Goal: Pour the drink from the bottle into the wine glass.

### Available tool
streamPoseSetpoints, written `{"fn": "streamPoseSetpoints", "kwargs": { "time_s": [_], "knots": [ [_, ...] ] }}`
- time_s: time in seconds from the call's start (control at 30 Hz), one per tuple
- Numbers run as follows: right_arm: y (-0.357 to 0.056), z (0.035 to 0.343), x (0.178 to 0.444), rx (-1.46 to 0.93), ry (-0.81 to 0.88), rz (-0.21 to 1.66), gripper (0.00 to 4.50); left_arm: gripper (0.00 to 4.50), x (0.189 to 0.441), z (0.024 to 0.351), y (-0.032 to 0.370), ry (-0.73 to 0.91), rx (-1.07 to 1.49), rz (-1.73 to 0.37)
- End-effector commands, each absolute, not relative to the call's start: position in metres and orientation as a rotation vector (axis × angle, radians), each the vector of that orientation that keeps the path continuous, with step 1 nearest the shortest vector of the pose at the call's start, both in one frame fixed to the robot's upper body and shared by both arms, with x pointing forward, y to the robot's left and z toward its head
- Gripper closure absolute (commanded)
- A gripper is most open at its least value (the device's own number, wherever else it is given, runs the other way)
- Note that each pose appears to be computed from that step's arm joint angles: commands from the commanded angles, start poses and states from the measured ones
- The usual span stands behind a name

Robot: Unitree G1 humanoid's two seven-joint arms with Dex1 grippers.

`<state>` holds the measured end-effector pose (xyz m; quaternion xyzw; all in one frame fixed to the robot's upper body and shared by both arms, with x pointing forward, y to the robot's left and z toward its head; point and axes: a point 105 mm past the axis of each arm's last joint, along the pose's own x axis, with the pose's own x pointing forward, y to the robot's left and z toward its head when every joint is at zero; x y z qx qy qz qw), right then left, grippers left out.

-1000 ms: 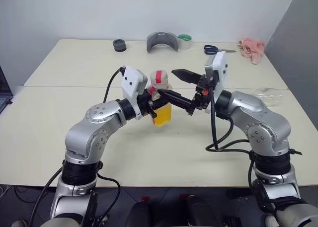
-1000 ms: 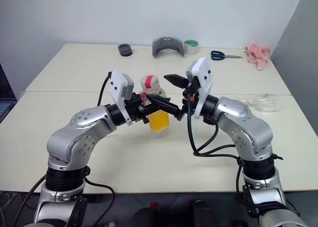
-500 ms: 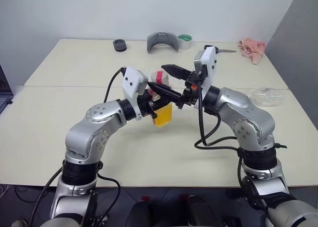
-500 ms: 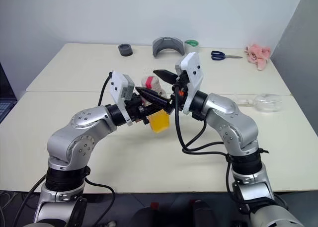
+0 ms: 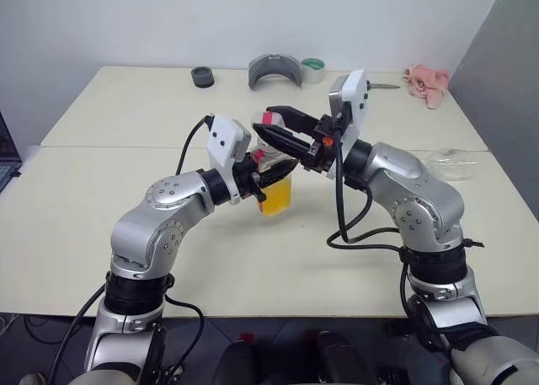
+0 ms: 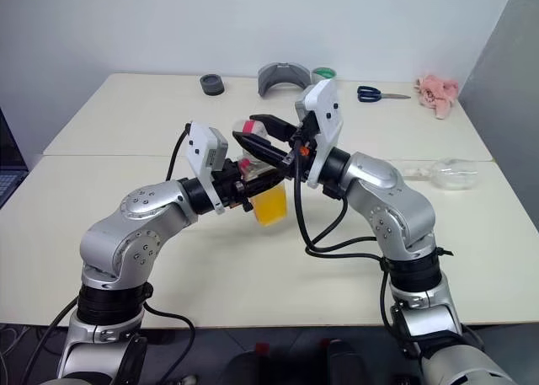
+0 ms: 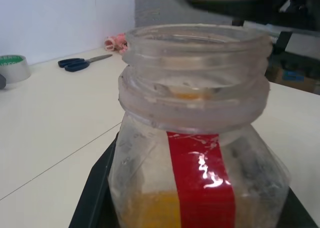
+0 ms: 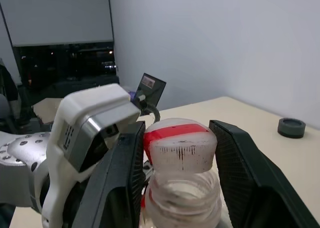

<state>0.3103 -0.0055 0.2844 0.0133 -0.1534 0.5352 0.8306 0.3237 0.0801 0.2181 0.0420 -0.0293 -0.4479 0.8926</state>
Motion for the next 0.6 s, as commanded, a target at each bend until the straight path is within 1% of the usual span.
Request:
{"fn": "streamPoseSetpoints", "kwargs": {
  "time_s": [0.03, 0.13, 0.23, 0.3, 0.4, 0.53, 0.6],
  "knots": [
    [-0.014, 0.312, 0.307, 0.001, -0.455, 1.091, 2.77, 2.66, 0.316, 0.236, 0.078, -0.147, 0.115, -0.941],
    [-0.024, 0.318, 0.313, -0.011, -0.481, 1.02, 2.77, 2.66, 0.316, 0.236, 0.078, -0.148, 0.116, -0.942],
    [-0.043, 0.307, 0.325, -0.091, -0.463, 0.896, 2.77, 2.66, 0.315, 0.236, 0.078, -0.15, 0.116, -0.941],
    [-0.061, 0.291, 0.336, -0.107, -0.404, 0.782, 2.77, 2.66, 0.315, 0.235, 0.078, -0.15, 0.115, -0.941],
    [-0.093, 0.256, 0.35, -0.083, -0.262, 0.591, 2.77, 2.66, 0.314, 0.234, 0.078, -0.15, 0.113, -0.94],
    [-0.127, 0.208, 0.354, -0.092, -0.115, 0.398, 2.77, 2.66, 0.313, 0.234, 0.077, -0.149, 0.11, -0.944],
    [-0.136, 0.188, 0.353, -0.115, -0.074, 0.347, 2.77, 2.66, 0.314, 0.234, 0.076, -0.15, 0.109, -0.947]
  ]
}}
